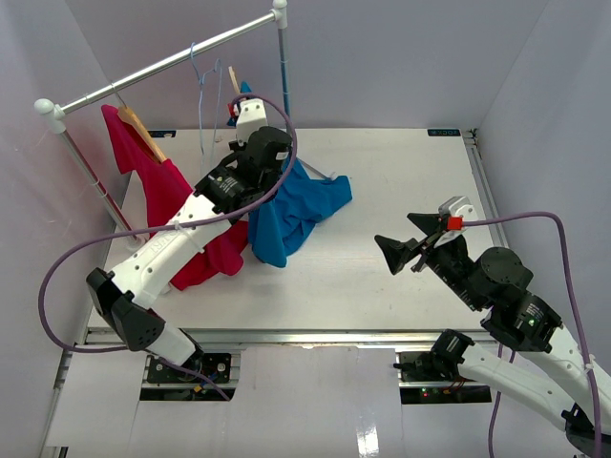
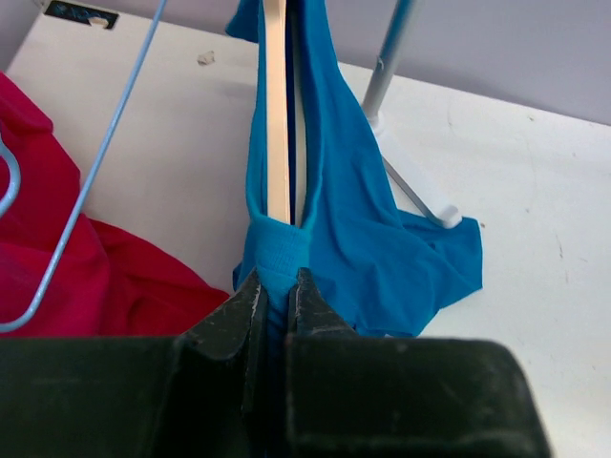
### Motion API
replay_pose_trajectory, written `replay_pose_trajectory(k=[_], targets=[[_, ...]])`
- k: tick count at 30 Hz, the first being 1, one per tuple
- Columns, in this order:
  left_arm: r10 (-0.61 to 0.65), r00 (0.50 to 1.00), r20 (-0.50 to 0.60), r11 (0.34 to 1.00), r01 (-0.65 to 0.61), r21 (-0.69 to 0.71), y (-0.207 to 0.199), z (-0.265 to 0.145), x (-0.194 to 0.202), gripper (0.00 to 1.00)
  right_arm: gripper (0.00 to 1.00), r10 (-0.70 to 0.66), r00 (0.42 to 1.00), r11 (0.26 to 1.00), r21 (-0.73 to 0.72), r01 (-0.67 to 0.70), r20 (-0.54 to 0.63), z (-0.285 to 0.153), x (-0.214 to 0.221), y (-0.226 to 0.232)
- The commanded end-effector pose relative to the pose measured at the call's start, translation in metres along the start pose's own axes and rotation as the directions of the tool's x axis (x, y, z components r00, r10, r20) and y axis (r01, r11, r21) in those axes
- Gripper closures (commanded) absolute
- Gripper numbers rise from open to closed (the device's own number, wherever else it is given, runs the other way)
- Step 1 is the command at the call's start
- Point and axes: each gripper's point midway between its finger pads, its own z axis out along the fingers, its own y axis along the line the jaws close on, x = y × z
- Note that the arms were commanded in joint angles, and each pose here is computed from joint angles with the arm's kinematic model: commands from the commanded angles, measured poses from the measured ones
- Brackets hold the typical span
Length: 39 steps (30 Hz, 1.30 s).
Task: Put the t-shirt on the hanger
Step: Place the hanger at the clothesline.
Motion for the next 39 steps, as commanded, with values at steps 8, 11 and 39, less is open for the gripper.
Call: replay_pose_trajectory(k=[8, 11, 39], targets=[[-0.069, 0.981, 0.181, 0.992, 0.087, -0.09, -0.006, 0.009, -0.068, 1.0, 0.1, -0.004, 0.999, 0.998, 0.067, 0.001, 0.039, 0.0, -0.007, -0.012], [-0.061, 0.978, 0.198, 0.991, 0.083, -0.106, -0.005, 0.012, -0.072, 1.0, 0.1, -0.006, 0.999, 0.997, 0.075, 0.003, 0.032, -0.001, -0.005, -0.014], [0.054, 0.966, 0.253, 0.986, -0.011, -0.168, -0.002, 0.072, -0.098, 1.0, 0.1, -0.007, 1.0, 0.994, 0.109, 0.004, 0.027, -0.019, 0.001, -0.024]])
